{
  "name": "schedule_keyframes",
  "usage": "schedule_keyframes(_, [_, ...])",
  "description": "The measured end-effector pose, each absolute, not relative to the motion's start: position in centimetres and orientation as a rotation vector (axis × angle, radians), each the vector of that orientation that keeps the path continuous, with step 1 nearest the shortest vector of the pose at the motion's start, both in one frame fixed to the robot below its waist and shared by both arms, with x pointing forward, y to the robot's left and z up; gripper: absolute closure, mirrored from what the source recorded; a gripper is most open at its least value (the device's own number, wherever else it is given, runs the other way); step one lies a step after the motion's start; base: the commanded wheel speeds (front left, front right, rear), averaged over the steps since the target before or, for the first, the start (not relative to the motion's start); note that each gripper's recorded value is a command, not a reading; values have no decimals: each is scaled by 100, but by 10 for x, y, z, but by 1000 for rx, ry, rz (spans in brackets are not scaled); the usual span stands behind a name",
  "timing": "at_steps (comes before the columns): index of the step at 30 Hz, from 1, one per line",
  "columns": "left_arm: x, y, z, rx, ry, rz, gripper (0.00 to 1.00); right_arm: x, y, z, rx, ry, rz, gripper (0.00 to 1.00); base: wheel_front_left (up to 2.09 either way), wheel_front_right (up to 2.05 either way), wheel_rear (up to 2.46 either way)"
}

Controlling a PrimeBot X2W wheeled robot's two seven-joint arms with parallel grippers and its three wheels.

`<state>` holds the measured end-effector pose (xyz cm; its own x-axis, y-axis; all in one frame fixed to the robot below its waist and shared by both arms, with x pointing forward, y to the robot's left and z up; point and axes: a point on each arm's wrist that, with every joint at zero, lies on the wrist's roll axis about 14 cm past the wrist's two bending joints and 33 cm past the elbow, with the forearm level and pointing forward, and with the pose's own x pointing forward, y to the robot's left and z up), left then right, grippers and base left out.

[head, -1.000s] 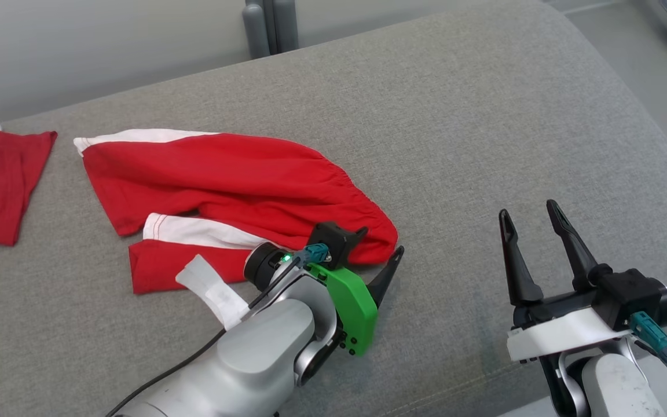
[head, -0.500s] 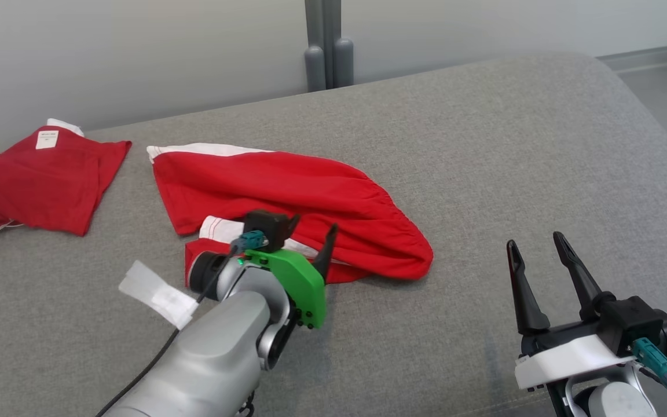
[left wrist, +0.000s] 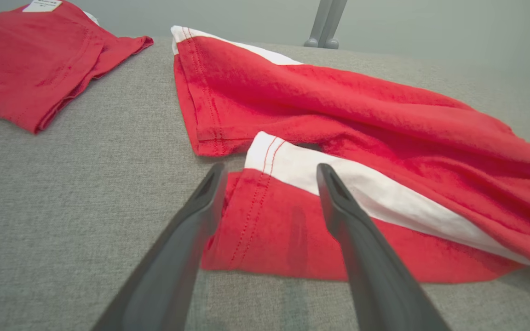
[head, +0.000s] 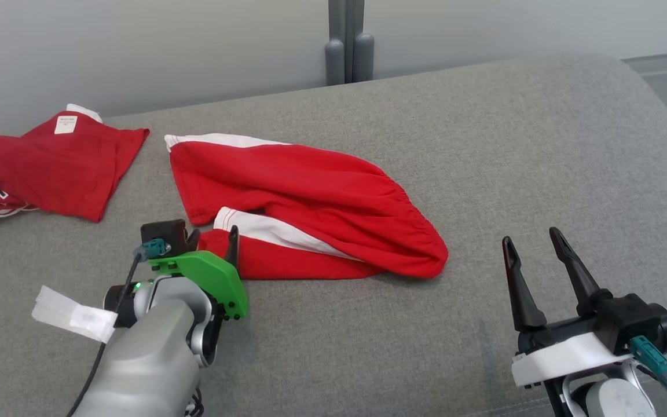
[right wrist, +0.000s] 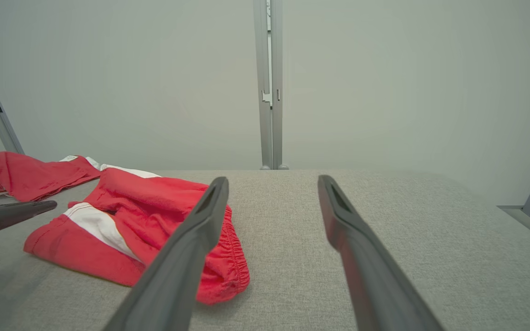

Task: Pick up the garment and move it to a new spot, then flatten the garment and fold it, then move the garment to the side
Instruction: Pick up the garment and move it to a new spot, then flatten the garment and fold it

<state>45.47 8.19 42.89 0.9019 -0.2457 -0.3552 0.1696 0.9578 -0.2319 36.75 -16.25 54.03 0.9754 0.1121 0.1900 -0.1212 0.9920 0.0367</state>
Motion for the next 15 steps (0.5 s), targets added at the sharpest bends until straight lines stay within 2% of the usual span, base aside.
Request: schedule_keyframes(15, [484, 79, 394, -223, 506, -250, 0, 385, -173, 519, 23, -126, 87, 0, 0, 0, 0])
